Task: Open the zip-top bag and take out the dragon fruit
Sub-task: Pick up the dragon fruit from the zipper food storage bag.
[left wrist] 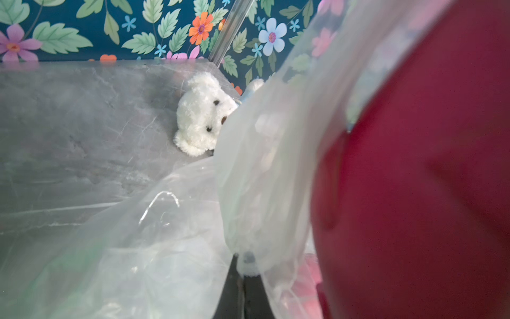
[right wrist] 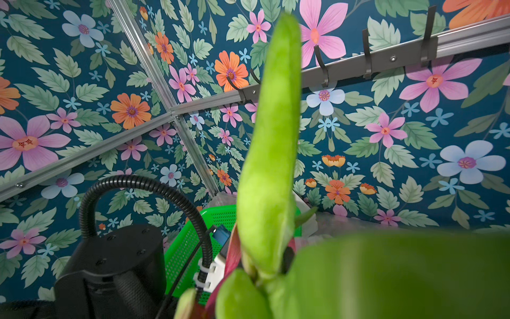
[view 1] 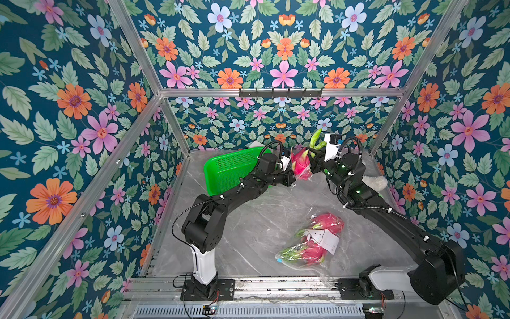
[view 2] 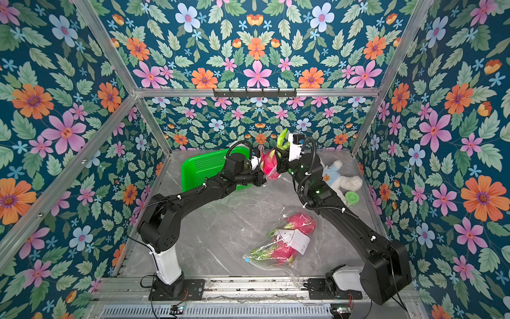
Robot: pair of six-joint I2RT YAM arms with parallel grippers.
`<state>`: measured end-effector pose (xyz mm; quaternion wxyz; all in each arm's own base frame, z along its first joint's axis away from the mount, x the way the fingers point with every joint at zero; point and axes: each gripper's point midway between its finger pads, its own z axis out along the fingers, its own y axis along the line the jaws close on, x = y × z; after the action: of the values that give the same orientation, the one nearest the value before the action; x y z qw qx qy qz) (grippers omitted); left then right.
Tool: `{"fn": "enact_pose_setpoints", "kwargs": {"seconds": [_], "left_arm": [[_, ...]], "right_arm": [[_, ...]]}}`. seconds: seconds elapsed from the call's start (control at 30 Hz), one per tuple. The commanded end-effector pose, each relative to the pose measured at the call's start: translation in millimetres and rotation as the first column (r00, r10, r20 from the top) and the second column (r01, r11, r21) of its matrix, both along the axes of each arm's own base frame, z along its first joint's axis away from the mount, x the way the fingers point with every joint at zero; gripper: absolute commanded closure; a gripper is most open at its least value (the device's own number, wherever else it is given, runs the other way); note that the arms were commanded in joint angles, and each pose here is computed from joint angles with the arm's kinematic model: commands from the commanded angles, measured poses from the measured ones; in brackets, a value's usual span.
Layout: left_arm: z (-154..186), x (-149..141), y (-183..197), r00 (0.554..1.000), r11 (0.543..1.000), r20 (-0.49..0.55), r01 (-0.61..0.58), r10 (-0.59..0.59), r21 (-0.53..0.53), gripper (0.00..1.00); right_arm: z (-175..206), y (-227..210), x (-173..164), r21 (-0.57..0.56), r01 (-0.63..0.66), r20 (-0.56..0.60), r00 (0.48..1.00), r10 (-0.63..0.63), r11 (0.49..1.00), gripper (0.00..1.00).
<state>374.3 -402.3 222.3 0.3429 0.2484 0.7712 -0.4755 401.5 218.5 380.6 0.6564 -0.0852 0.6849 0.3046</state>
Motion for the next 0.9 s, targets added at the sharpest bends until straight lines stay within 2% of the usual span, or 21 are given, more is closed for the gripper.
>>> {"fn": "enact_pose_setpoints", "kwargs": {"seconds": [0.0, 0.03, 0.13, 0.2, 0.27, 0.37, 0.43, 0.6, 0.77, 0.87], "left_arm": [[23, -9, -6, 0.999, 0.999, 0.039, 0.023, -0.021, -0.041, 1.0], [25, -10, -5, 0.999, 0.999, 0.042, 0.021, -0.019, -0.043, 1.0], [33, -12, 4, 0.997, 0.999, 0.072, -0.004, 0.007, -0.032, 0.91], [39, -9, 14, 0.994, 0.999, 0.105, -0.043, 0.044, -0.01, 0.82], [45, 0, 30, 0.982, 0.993, 0.152, -0.116, 0.112, 0.017, 0.59], [54, 7, 45, 0.958, 0.98, 0.221, -0.195, 0.181, 0.043, 0.31], [56, 9, 49, 0.951, 0.975, 0.237, -0.215, 0.199, 0.046, 0.2], [56, -4, 44, 0.951, 0.98, 0.243, -0.197, 0.189, 0.006, 0.2], [54, -41, 19, 0.932, 0.989, 0.337, -0.147, 0.134, 0.016, 0.18], [58, -59, 11, 0.915, 0.991, 0.382, -0.133, 0.129, -0.017, 0.13]], "right_arm": [[15, 12, -4, 0.051, -0.056, 0.044, 0.998, 0.054, 0.997, 1.0], [12, 11, -3, 0.004, -0.023, 0.037, 0.999, 0.022, 1.0, 1.0], [4, 1, -6, -0.089, 0.02, 0.041, 0.999, -0.017, 0.996, 1.0], [-5, -21, -5, -0.192, 0.134, 0.029, 0.991, -0.13, 0.972, 1.0], [-13, -63, 0, -0.253, 0.32, -0.064, 0.936, -0.346, 0.913, 1.0], [-12, -92, -7, -0.247, 0.435, -0.097, 0.878, -0.469, 0.866, 1.0], [-13, -103, -11, -0.233, 0.481, -0.13, 0.846, -0.517, 0.846, 1.0], [-22, -122, -7, -0.251, 0.572, -0.195, 0.76, -0.619, 0.781, 1.0], [-37, -109, 14, -0.223, 0.542, -0.294, 0.755, -0.586, 0.81, 1.0], [-47, -93, 25, -0.136, 0.509, -0.368, 0.771, -0.52, 0.85, 1.0]]}}
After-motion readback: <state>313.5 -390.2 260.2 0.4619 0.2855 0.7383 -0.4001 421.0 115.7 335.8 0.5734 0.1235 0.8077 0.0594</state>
